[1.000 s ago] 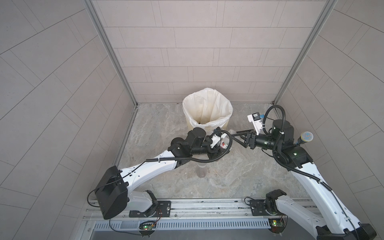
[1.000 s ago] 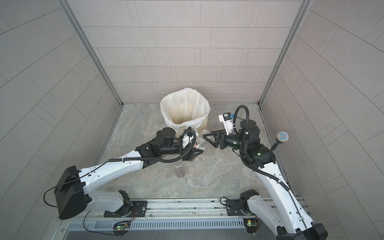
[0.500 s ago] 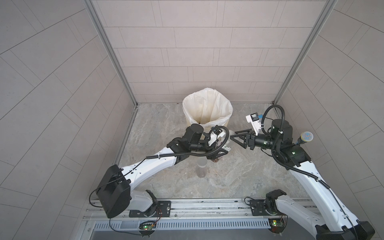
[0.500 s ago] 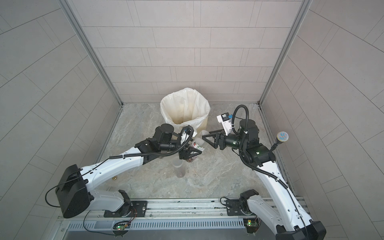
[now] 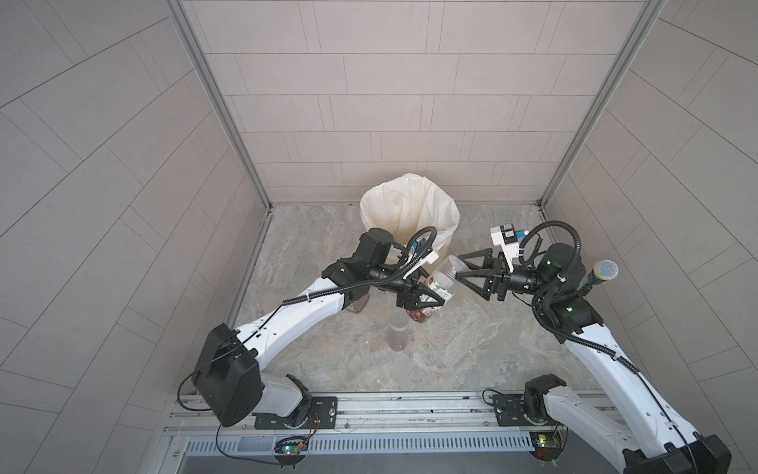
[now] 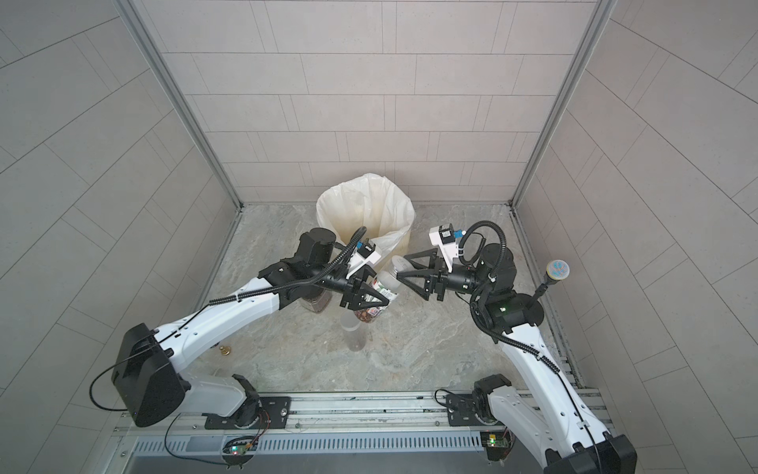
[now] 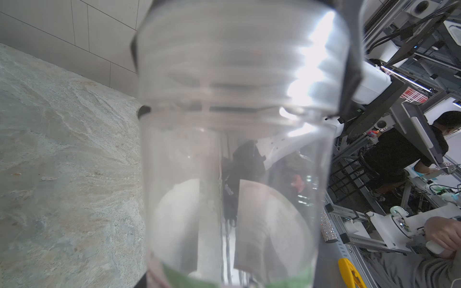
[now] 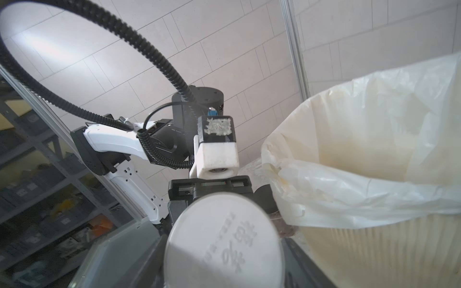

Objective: Empty the moldy dried flower tea in the jars
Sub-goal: Unscrew the lid from the jar.

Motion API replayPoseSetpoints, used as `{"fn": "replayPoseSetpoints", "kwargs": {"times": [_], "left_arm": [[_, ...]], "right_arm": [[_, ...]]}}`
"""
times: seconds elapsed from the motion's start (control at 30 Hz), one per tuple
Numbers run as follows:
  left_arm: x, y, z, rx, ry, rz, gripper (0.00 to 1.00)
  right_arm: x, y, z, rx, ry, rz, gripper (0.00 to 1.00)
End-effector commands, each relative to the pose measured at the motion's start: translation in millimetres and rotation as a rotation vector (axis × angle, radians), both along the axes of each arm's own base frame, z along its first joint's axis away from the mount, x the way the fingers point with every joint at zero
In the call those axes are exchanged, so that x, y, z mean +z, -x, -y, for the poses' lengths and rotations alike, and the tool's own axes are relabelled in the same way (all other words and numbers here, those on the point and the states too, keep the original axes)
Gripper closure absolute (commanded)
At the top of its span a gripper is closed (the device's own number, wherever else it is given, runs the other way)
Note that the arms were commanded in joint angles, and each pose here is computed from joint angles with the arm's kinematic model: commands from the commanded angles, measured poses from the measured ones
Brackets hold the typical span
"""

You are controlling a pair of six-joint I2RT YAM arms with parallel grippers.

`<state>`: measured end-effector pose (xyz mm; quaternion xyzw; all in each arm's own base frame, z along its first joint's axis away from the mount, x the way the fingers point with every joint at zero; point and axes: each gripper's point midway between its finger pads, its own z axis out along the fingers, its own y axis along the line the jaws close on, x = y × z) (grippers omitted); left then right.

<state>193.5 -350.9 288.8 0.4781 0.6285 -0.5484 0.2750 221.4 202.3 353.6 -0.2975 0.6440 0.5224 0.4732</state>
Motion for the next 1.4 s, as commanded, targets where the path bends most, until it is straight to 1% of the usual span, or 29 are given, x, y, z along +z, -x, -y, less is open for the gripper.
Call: {"fn": "replayPoseSetpoints", "kwargs": {"times": [0.0, 0.07, 0.17, 0.27, 0.37, 0.47, 0.57, 0.73, 0.87, 0.93, 1.1, 1.27, 1.37], "left_arm": [[27, -17, -1, 0.073, 0.031, 0.154, 0.53], [19, -29, -4, 0.148, -0.018, 0.2, 0.54], [10, -44, -9, 0.251, -0.074, 0.27, 0.53], [0, -51, -12, 0.32, -0.149, 0.352, 0.54], [-9, -58, -13, 0.381, -0.229, 0.448, 0.54], [-11, -61, -13, 0.421, -0.264, 0.52, 0.53], [-10, -63, -13, 0.454, -0.267, 0.574, 0.53], [-12, -64, -10, 0.462, -0.287, 0.616, 0.52], [-12, -65, -10, 0.464, -0.289, 0.617, 0.52], [-14, -61, -9, 0.44, -0.284, 0.615, 0.52], [-15, -51, -8, 0.382, -0.276, 0.612, 0.52], [-23, -42, -10, 0.329, -0.298, 0.618, 0.52], [-25, -41, -11, 0.317, -0.308, 0.625, 0.52]], "right_arm": [[3, -6, 8, -0.088, 0.032, 0.002, 0.08], [4, -16, 15, -0.175, 0.049, -0.023, 0.06], [9, -23, 21, -0.239, 0.038, -0.078, 0.05], [11, -30, 28, -0.304, 0.049, -0.15, 0.05], [2, -36, 32, -0.35, 0.1, -0.248, 0.06], [-5, -40, 33, -0.386, 0.156, -0.303, 0.08], [-12, -42, 32, -0.404, 0.216, -0.339, 0.12], [-17, -35, 21, -0.35, 0.28, -0.378, 0.19], [-21, -28, 14, -0.292, 0.295, -0.399, 0.23], [-24, -28, 12, -0.276, 0.301, -0.402, 0.24], [-20, -27, 4, -0.225, 0.272, -0.392, 0.24], [-10, -29, -5, -0.176, 0.227, -0.383, 0.24], [-9, -26, -8, -0.148, 0.221, -0.386, 0.27]]}}
